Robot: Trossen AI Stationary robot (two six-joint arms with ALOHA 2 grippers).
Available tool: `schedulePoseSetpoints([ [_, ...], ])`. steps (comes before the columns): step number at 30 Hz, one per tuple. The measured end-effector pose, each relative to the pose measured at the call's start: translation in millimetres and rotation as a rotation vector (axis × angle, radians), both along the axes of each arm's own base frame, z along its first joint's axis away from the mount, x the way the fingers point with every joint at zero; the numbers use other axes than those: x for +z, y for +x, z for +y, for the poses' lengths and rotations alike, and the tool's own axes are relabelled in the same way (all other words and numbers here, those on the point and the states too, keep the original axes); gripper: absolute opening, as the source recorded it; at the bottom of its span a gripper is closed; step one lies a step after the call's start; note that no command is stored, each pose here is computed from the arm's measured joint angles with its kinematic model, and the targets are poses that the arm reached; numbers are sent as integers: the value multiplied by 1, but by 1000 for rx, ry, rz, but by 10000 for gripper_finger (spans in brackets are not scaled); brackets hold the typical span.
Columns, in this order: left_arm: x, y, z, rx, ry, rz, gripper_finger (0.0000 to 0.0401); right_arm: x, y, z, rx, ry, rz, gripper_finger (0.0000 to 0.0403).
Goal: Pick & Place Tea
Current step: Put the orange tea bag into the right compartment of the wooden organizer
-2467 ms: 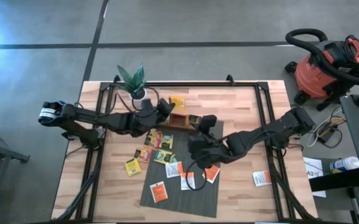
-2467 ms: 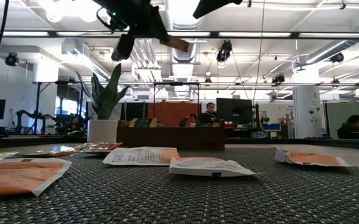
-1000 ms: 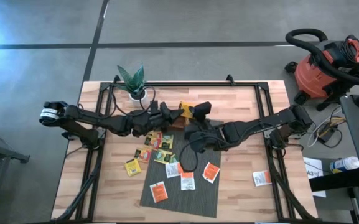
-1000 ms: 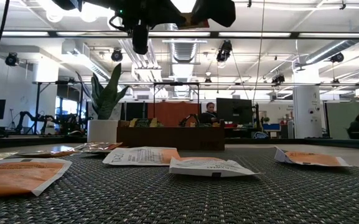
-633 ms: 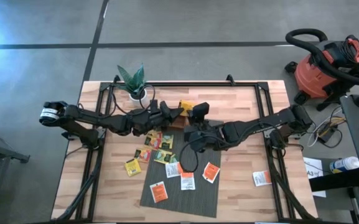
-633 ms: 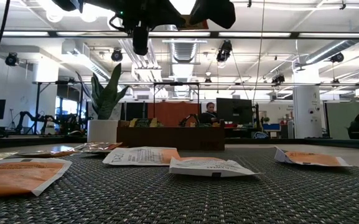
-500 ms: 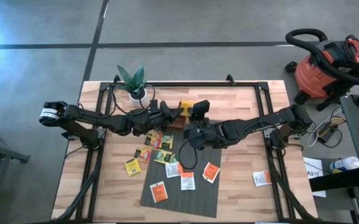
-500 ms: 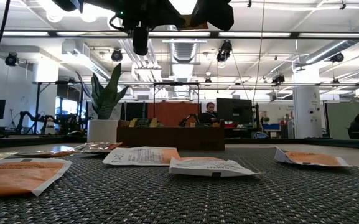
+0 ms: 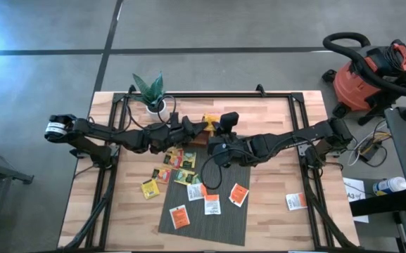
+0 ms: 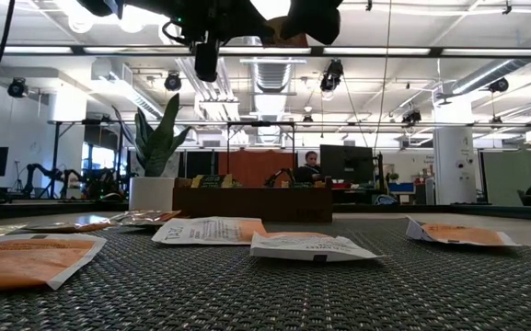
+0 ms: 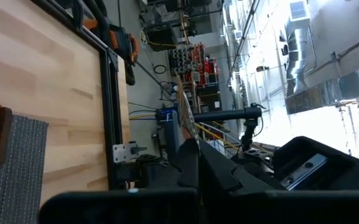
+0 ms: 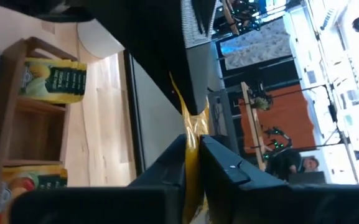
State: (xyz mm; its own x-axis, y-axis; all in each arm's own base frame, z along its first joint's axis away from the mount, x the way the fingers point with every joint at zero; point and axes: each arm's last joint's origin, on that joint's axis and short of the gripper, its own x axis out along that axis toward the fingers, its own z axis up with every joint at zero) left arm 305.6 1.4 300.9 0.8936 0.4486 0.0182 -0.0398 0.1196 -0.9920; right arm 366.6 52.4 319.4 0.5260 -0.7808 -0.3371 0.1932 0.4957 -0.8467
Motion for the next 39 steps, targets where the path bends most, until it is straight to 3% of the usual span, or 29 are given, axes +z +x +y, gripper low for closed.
schedulePoseSetpoints([
  [9,0,0,0,0,20,10,70,-2,-2,0,-42,59,-65,15],
  [13,-2,-1,2,16,78,65,102,-7,-8,-1,-111,133,-112,15],
  [19,2,-5,9,25,298,181,114,-9,-21,-2,-212,344,-239,14],
  [25,0,-6,10,-183,537,294,115,6,-30,-3,-241,604,-402,14],
  [30,-1,-15,9,-232,690,423,115,15,-39,-5,-185,826,-545,14],
  [35,14,-36,9,-236,775,463,115,10,-68,-11,-156,987,-782,13],
  [39,34,-55,7,-207,830,400,115,-4,-97,-17,-101,1117,-1044,13],
])
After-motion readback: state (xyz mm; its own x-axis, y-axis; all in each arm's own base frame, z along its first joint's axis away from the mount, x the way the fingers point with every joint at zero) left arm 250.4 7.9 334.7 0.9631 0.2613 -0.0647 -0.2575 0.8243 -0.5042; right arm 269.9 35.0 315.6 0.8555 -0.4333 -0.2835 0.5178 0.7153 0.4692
